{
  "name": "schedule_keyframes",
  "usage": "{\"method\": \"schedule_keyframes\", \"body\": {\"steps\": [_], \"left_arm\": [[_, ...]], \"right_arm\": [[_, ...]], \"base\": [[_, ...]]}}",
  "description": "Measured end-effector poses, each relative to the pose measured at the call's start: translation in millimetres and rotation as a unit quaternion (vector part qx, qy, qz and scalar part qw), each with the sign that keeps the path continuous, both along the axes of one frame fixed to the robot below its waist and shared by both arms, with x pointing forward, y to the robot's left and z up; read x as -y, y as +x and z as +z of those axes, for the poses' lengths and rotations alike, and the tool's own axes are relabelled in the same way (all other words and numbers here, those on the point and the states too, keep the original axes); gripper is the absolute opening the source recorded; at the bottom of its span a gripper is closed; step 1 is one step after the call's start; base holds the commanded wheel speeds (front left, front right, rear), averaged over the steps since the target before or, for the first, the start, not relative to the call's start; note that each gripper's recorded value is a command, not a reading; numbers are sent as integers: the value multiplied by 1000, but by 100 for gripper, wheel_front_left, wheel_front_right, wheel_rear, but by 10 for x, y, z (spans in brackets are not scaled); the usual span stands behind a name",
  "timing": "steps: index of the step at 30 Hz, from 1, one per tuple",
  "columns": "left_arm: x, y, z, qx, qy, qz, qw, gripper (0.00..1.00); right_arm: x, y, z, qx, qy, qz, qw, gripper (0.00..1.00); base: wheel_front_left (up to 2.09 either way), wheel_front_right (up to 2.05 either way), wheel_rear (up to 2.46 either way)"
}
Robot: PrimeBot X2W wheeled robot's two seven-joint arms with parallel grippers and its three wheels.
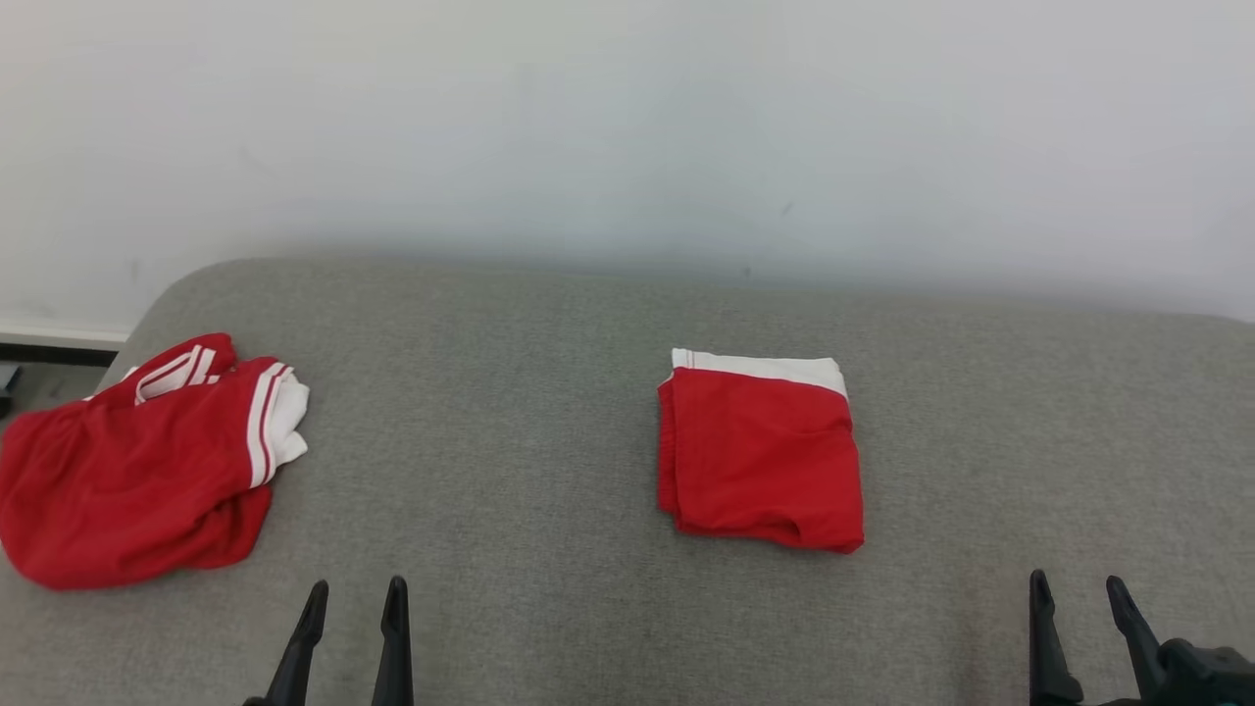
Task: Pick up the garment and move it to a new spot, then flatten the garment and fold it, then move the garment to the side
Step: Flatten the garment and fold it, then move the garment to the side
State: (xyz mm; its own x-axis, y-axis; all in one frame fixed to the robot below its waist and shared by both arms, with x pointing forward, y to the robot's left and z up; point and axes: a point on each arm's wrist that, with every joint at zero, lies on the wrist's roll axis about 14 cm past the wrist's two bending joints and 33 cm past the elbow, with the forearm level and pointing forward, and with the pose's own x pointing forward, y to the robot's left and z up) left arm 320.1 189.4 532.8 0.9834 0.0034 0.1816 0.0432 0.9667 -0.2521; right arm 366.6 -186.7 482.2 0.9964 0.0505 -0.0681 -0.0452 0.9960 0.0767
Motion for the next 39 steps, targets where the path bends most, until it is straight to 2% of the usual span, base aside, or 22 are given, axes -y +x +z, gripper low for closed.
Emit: {"method": "schedule_keyframes", "body": {"steps": [13,39], "left_arm": [[130,51,-197,-30,-3,-24,999,100],[124,65,-261,-41,-2,-23,999,100]], "right_arm": [[-90,-157,8,10,1,12,1000,100],[-148,-88,-65,-14,16,19,1000,100]], "base": [[0,0,0],[0,0,0]]}}
